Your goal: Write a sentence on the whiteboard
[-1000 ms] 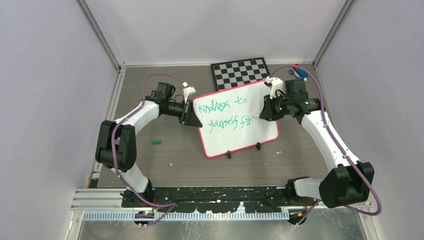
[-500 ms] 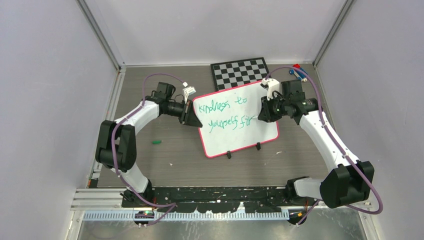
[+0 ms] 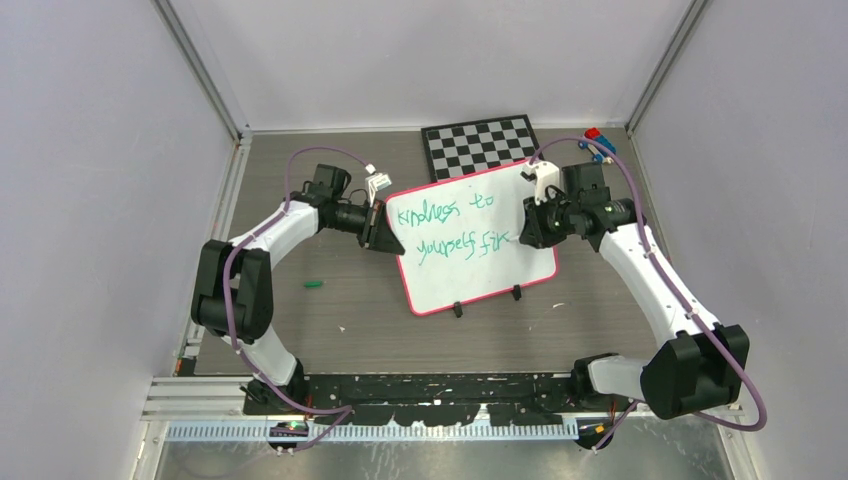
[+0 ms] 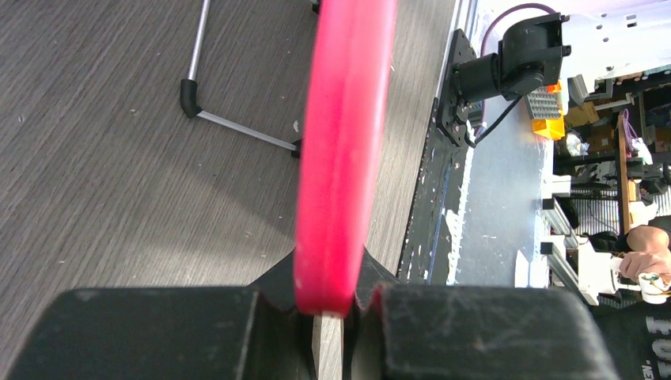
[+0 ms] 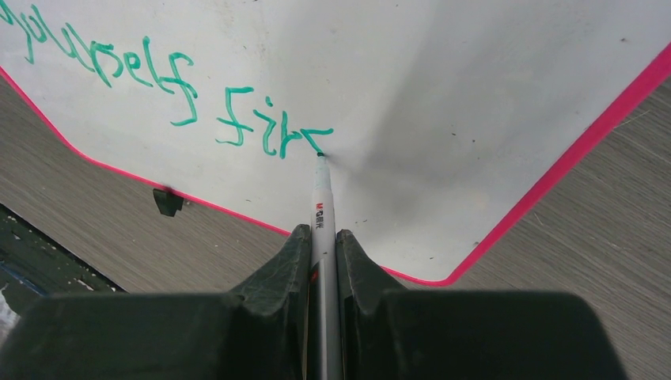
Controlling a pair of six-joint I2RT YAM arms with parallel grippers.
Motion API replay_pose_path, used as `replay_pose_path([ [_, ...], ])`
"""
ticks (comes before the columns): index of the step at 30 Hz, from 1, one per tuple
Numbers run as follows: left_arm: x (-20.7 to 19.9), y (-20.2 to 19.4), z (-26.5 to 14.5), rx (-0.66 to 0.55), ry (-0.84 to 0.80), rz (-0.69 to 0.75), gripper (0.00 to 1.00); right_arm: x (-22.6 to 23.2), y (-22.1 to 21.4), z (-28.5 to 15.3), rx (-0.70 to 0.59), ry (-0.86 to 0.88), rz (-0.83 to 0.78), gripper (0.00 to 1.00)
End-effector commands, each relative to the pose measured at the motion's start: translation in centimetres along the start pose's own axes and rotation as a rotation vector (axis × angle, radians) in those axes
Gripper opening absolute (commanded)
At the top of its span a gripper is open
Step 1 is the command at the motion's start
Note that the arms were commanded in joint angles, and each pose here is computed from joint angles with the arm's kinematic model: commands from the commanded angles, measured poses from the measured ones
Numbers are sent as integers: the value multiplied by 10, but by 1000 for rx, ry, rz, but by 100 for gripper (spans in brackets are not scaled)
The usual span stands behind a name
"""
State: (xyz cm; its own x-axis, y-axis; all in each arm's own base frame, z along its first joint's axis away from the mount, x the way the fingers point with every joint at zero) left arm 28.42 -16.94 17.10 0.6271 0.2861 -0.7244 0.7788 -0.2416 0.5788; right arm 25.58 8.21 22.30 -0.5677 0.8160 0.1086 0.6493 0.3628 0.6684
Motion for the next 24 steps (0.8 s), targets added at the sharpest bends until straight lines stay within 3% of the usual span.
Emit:
replay_pose_path([
  [1, 4, 8, 1, -2, 26, 29, 0, 5, 3, 5, -6, 11, -9, 0],
  [17, 2, 6, 0, -2, 25, 35, 0, 9, 20, -38, -86, 36, -41, 0],
  [24, 1, 6, 0, -4, 25, 35, 0, -4, 31, -30, -105, -37, -17, 0],
])
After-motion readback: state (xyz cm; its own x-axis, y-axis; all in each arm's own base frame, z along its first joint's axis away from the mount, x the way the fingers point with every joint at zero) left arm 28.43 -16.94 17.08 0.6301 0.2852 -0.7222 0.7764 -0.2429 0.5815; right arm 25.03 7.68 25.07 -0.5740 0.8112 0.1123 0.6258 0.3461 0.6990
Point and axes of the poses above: each gripper's point midway between its finger pads, its own z axis out along the fingers, its own x axis along the line the jaws close on, y = z × x, the point moved 7 cm from there along -z, back along the fingers, and after that the axes turned 4 degrees about -z, right-handed, at the moved point
